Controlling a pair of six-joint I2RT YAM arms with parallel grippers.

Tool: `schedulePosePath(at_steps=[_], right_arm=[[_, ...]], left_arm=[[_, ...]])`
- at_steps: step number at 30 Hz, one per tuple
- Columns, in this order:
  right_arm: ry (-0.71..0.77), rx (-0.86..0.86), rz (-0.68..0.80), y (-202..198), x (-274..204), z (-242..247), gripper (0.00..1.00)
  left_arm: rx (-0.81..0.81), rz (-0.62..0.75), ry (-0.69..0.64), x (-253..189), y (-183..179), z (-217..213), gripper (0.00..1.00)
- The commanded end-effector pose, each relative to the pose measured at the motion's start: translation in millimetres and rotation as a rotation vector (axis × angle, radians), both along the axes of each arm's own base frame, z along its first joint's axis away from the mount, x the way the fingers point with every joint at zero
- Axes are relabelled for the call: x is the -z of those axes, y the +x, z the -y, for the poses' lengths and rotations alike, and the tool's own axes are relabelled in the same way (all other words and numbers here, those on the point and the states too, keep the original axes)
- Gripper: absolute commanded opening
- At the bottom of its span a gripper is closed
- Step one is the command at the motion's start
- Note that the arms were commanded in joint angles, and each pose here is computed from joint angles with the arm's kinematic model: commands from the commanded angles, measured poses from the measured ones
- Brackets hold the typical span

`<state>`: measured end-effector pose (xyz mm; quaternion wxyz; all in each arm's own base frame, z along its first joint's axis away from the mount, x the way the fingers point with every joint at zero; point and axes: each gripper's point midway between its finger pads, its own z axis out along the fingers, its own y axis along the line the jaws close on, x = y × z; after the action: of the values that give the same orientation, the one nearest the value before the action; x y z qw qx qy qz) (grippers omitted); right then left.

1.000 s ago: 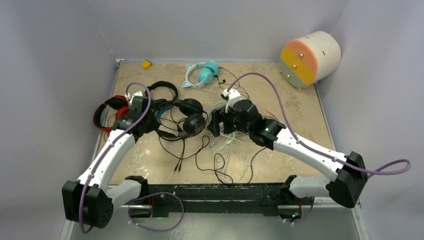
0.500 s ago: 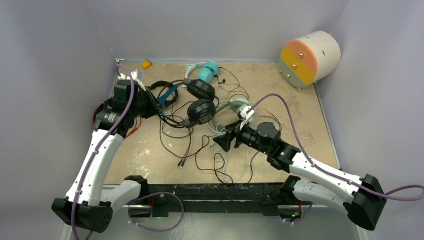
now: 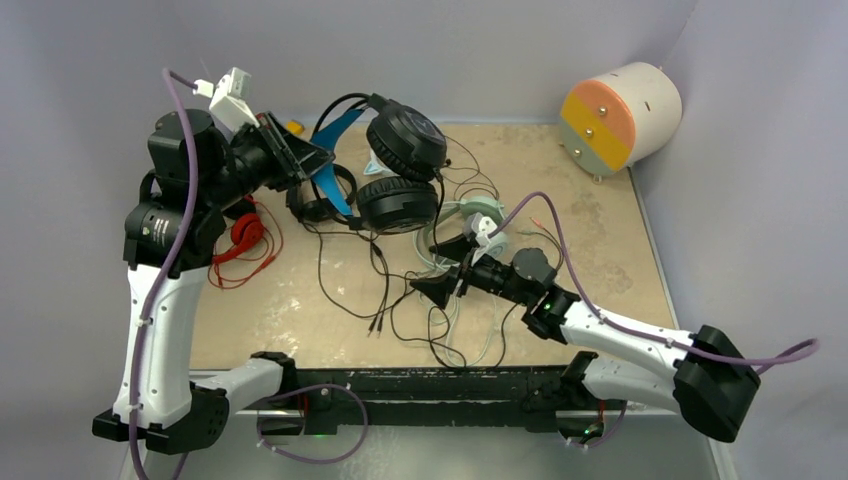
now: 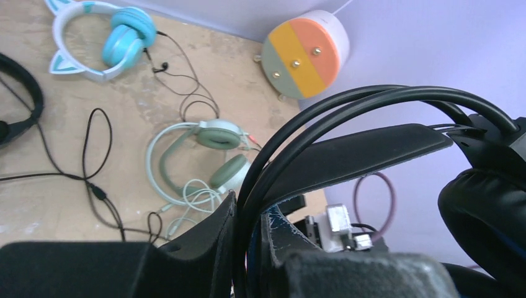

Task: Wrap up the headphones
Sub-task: Pick up the headphones from the center of the board, then wrap the headphones cable around the headphones.

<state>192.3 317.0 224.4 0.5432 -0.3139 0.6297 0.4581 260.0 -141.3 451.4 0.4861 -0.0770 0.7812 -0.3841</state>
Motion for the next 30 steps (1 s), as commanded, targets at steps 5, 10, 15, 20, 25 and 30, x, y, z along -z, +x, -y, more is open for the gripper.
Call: schedulePosePath(at_steps=[5,10,15,20,25,30], right_arm=[[0.154,-0.044,0.133,3,-50,-13,0.92],[0.148,-0.127,0.153,-6,-54,-23,0.91],[0.145,-0.113,0.155,1,-56,-28,0.86],[0.159,-0.174,0.152,2,-67,-43,0.73],[0.184,-0.193,0.122,7,-67,-55,0.45],[0.175,-0.293,0.059,-11,-53,-63,0.13]], left_arm=[[0.097,0.041,-0.123,-51,-15,17,0.00],[0.127,0.012,-0.143,-48,-11,23,0.00],[0.140,-0.025,-0.173,-40,-9,28,0.00],[0.100,-0.127,-0.182,-16,3,27,0.00],[0.084,-0.184,-0.200,-2,12,28,0.00],[0.001,-0.276,-0.234,13,29,22,0.00]])
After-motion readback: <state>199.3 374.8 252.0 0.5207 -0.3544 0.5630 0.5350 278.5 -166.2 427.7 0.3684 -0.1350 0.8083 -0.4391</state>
